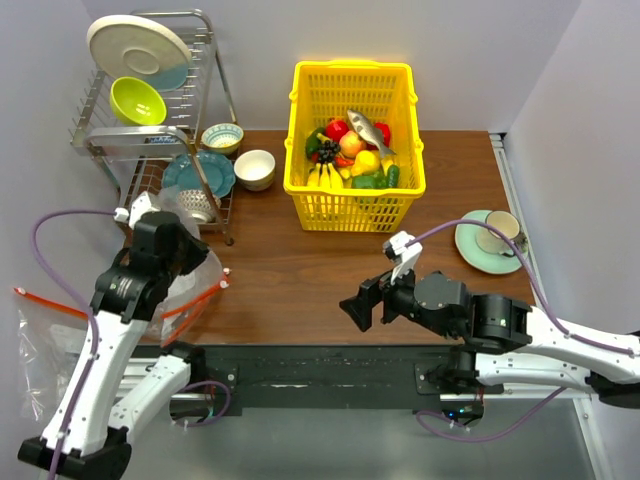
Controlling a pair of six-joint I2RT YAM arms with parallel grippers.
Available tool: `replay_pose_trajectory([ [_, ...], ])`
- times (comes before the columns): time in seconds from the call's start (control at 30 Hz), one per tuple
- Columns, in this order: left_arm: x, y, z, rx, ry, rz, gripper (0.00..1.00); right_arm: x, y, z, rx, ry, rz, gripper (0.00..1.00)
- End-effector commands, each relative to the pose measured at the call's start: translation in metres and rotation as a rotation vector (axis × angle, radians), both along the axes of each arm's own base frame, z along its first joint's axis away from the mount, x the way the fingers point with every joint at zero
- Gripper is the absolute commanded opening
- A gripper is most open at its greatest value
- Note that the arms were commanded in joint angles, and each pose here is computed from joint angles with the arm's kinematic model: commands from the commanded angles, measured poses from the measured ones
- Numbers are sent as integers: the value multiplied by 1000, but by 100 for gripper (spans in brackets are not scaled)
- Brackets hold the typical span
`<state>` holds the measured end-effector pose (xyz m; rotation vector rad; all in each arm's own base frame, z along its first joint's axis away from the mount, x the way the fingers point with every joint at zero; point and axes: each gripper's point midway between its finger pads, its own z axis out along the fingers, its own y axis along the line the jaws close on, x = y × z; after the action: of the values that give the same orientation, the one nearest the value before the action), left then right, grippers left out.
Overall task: Place the food in the zip-top bag and seal the zipper
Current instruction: Pick up the zipper food storage bag at the center of the board.
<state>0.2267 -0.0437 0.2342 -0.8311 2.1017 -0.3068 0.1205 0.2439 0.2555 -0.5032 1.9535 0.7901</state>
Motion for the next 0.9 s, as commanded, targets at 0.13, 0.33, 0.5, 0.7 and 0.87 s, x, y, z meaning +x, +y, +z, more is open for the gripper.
replay_pose_trajectory([
  [0.13, -13, -83, 61, -464, -154, -280, 0, -10, 53, 26, 132, -63, 169, 98],
  [0.33, -5, -96, 90, -621, -249, -277, 0, -18, 92, 31, 172, -103, 290, 93],
  [0.5, 7, -98, 95, -654, -248, -248, 0, -3, 105, 28, 190, -153, 243, 91],
  [0.7, 11, -102, 102, -670, -262, -264, 0, 16, 105, 19, 153, -247, 172, 78],
  [0.87, 12, -103, 104, -679, -268, -272, 0, 22, 101, 25, 146, -314, 156, 73],
])
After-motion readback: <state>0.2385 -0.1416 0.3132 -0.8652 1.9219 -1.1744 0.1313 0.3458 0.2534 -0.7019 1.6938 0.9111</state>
